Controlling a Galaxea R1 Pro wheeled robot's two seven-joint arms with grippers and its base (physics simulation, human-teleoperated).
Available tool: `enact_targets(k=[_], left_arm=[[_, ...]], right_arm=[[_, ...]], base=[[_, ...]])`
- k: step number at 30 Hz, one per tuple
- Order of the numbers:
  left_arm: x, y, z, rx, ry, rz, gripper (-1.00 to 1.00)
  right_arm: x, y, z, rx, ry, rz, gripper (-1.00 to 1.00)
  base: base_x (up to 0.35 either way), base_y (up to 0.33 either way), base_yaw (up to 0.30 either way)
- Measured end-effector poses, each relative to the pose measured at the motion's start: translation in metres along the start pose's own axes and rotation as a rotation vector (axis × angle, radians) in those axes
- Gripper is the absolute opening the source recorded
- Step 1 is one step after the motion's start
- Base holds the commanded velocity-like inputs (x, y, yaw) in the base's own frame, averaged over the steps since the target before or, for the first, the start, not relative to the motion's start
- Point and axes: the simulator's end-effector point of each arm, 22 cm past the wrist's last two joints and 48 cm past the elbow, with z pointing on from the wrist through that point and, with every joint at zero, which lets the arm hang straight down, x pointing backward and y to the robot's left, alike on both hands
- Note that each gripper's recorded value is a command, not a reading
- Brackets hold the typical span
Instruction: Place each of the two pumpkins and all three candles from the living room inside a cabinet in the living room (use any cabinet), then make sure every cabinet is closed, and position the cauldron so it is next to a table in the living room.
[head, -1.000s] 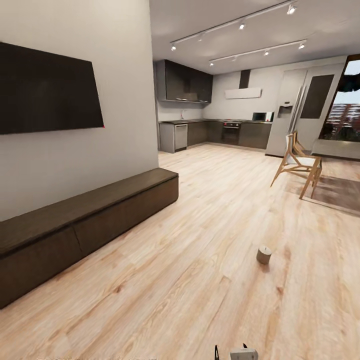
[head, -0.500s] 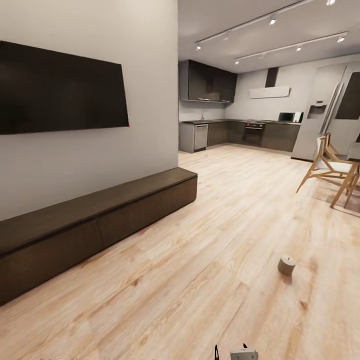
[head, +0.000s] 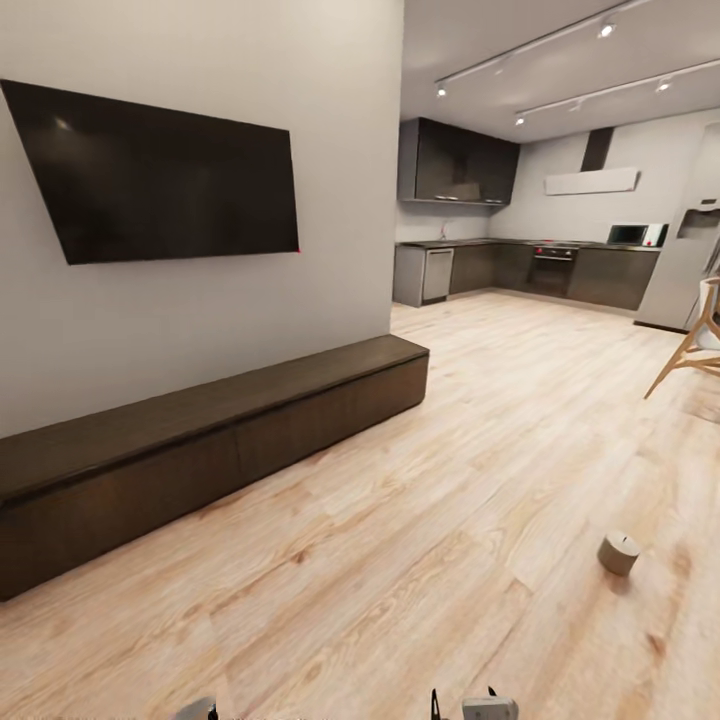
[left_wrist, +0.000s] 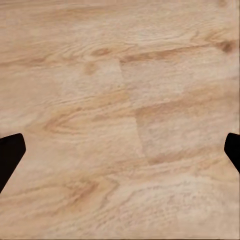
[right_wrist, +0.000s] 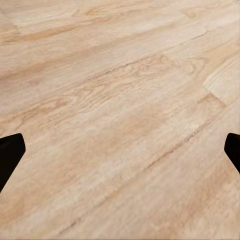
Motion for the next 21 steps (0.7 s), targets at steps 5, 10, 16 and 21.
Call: enact_targets(k=[5,10,16,21], left_arm=[[-0.069,-0.033,0.024,0.128,0.038,-0.022,1.00],[-0.074,-0.037,0.001,0.193,0.088,-0.062,1.00],[-0.032,0.024,0.001,0.081,0.174,-0.018,1.00],[-0.020,0.030,-0.001,0.068,0.196,-0.002,1.00]], right_arm=[[-0.001,-0.002,0.000,0.002,-0.007,0.000,1.00],[-0.005,-0.005,0.000,0.010,-0.029,0.013,1.00],[-0.007,-0.004,0.000,0.006,-0.036,0.011,1.00],[-0.008,-0.003,0.000,0.003,-0.038,0.012,1.00]], base=[[0.000,0.000,0.016],[0.000,0.000,0.001],[0.000,0.000,0.000],[0.036,-0.214,0.090]])
